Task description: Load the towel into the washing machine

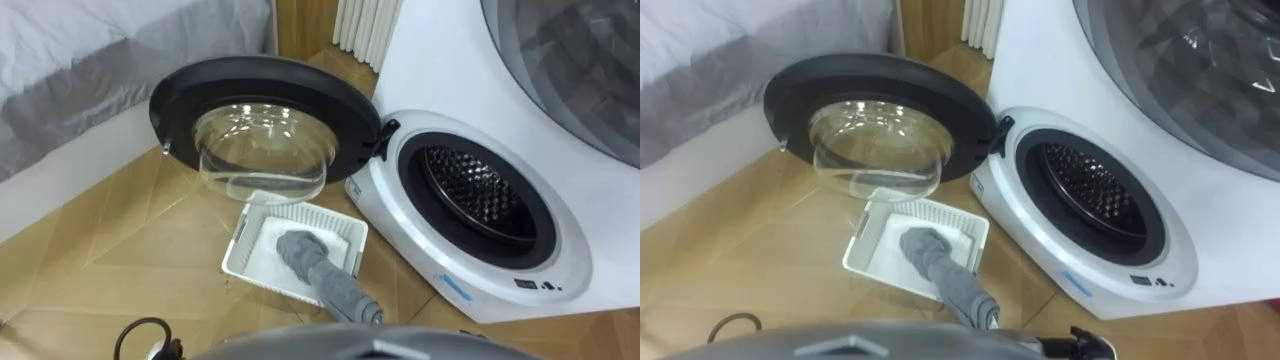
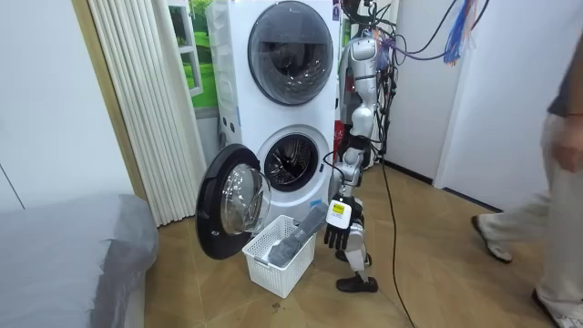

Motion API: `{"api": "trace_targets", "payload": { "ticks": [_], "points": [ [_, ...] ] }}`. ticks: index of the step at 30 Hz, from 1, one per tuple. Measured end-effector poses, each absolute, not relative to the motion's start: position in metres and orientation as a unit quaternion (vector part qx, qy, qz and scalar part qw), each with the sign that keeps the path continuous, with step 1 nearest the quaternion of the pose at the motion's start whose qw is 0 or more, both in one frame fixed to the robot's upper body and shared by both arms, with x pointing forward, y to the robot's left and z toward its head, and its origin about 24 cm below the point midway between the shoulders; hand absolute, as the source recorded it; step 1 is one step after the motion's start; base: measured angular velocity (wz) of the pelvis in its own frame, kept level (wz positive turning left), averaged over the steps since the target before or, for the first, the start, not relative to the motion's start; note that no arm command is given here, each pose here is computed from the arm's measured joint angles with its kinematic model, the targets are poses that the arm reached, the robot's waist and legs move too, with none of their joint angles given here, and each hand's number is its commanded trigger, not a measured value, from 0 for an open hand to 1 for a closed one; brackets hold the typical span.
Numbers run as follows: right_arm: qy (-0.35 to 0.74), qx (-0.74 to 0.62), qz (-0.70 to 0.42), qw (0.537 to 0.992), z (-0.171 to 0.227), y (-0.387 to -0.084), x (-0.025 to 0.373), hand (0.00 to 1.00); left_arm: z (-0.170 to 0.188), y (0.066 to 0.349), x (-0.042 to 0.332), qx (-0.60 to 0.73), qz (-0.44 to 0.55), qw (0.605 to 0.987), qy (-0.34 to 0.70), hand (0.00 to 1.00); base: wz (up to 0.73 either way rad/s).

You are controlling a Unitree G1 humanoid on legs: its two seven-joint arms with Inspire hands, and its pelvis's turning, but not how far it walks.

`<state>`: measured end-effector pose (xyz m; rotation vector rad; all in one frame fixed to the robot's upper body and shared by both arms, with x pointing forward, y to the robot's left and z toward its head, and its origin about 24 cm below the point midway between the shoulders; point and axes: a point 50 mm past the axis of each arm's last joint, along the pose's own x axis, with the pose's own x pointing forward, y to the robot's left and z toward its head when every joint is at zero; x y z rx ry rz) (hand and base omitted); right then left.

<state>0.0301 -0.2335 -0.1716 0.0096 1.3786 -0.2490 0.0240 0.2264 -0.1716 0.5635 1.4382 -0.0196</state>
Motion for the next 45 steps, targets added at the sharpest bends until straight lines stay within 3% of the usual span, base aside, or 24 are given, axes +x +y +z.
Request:
{"api": "trace_targets", "payload": {
  "ticks": [11, 23, 34, 38, 45],
  "points": [
    [0.620, -0.003, -0.107, 0.778, -0.169, -0.238, 0.045, 0.00, -0.169, 0.223, 0.057, 0.273, -0.022, 0.747, 0.606, 0.00, -0.01],
    [0.574, -0.051, -0.084, 0.813, -0.162, -0.235, 0.097, 0.00, -0.159, 0.218, 0.114, 0.330, -0.039, 0.787, 0.520, 0.00, -0.08],
    [0.508, -0.090, -0.037, 0.856, -0.149, -0.218, 0.149, 0.00, -0.130, 0.169, 0.201, 0.355, -0.092, 0.849, 0.381, 0.00, -0.10],
    [0.482, -0.089, -0.034, 0.871, -0.143, -0.212, 0.168, 0.00, -0.116, 0.159, 0.225, 0.393, -0.118, 0.852, 0.324, 0.00, 0.23],
    [0.430, -0.081, 0.002, 0.899, -0.130, -0.189, 0.196, 0.00, -0.101, 0.150, 0.248, 0.499, -0.159, 0.816, 0.247, 0.00, -0.15]
  ]
}}
